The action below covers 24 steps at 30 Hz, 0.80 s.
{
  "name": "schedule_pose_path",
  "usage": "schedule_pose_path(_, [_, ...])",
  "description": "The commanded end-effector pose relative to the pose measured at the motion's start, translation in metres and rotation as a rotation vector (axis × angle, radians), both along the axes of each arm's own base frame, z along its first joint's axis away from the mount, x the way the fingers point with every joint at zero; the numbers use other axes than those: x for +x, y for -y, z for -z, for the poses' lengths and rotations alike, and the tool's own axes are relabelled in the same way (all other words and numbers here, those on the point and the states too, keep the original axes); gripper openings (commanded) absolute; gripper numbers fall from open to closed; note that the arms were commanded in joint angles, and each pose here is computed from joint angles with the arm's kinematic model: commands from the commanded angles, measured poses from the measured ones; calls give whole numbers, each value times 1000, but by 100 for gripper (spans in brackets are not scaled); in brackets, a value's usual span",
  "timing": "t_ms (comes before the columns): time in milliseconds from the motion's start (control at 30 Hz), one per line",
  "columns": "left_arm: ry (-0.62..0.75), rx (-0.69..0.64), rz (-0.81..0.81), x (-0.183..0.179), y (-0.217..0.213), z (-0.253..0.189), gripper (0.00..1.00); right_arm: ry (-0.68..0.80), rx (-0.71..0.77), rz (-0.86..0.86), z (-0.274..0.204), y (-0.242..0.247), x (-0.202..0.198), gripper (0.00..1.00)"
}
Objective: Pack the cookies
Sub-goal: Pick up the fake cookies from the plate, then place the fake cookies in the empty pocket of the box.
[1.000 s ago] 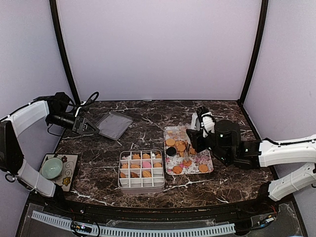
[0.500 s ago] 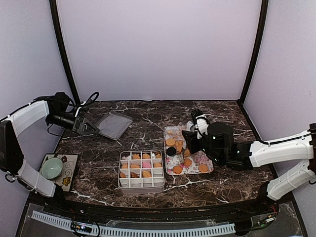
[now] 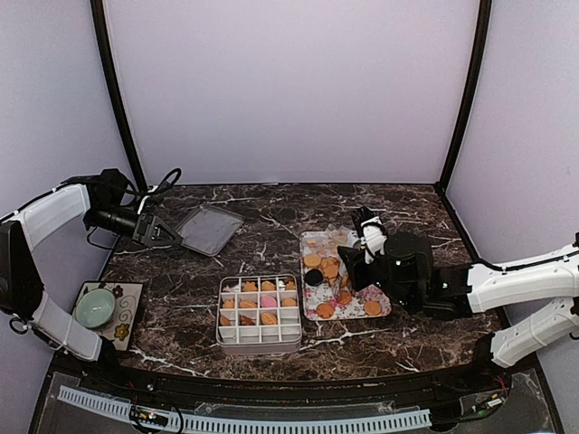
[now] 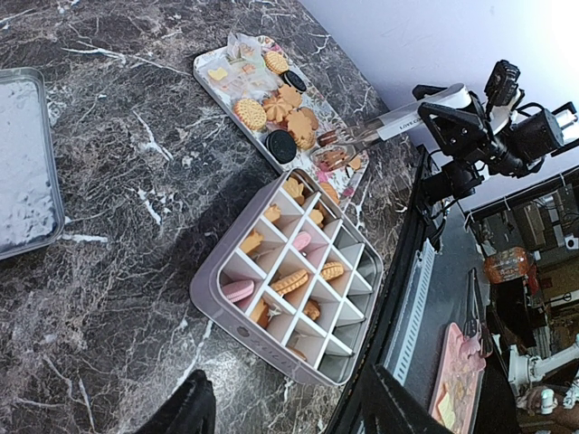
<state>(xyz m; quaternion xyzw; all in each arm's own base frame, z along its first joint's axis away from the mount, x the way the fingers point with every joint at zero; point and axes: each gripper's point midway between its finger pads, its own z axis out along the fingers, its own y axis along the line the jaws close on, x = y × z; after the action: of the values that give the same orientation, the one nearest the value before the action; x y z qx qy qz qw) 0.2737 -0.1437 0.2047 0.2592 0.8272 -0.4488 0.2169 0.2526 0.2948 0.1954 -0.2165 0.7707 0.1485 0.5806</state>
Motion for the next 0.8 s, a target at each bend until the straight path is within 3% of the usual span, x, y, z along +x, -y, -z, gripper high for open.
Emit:
schedule_pose_path(0, [17, -11, -3, 2, 0, -9, 56, 37, 17, -11, -24, -6, -9, 19])
schedule_pose_path(367, [19, -5, -5, 3, -1, -9, 56, 163, 104, -161, -118, -60, -52, 17])
schedule_pose_path(767, [18, -7, -3, 2, 0, -9, 56, 137, 143, -325, -110, -128, -91, 17])
